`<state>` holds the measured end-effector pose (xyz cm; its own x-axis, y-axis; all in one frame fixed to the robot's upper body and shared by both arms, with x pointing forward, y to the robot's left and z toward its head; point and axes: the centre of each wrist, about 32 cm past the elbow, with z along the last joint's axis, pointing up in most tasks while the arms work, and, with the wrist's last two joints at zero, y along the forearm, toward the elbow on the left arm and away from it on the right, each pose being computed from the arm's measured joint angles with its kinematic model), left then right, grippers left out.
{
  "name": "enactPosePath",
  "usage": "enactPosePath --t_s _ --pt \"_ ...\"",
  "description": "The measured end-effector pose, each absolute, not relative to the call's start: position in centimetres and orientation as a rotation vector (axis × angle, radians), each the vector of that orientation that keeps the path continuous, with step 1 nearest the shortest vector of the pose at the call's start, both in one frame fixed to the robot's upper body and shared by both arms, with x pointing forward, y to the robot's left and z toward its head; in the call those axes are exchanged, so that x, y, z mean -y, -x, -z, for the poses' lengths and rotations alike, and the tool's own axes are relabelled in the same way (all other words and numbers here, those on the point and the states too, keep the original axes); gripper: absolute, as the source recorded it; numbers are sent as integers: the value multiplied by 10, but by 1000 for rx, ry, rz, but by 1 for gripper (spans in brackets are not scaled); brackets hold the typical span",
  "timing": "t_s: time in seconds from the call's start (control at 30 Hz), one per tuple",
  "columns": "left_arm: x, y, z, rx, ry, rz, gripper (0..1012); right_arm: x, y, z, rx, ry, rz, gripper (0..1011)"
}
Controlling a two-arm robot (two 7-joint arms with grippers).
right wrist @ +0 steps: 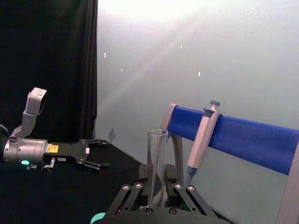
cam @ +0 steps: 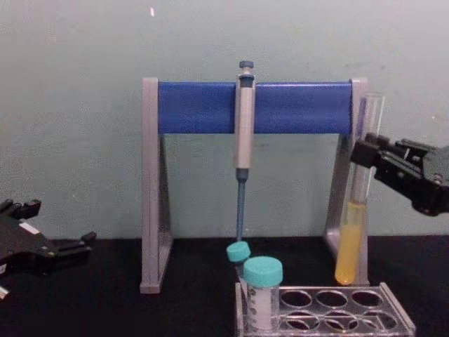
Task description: Pick up the test tube from the test tube rack, shake it, then place it back into the test tube rack.
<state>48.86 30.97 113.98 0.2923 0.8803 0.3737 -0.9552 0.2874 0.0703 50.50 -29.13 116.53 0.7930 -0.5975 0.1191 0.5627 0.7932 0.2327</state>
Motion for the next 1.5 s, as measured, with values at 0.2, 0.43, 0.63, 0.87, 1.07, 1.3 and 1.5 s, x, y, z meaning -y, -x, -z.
enactPosePath --t_s 0.2,0.43,0.63,0.87,1.07,1.3,1.5 --pt "-310 -489 -1140 285 -304 -1248 1001 290 -508 -1160 170 -183 625 214" --pt "-310 -489 -1140 285 -304 -1248 1001 287 -512 -1154 144 -174 620 214" --pt "-310 -489 -1140 285 -304 -1248 1001 284 -515 -1149 127 -163 617 214" --pt "-310 -489 -1140 285 -304 -1248 1001 283 -517 -1145 112 -146 619 214" --pt "-310 -489 -1140 285 -304 -1248 1001 282 -519 -1142 103 -126 623 214" --pt "-310 -489 -1140 285 -304 -1248 1002 280 -521 -1138 91 -107 626 214" --pt "-310 -489 -1140 285 -305 -1248 1001 280 -523 -1136 86 -91 626 214"
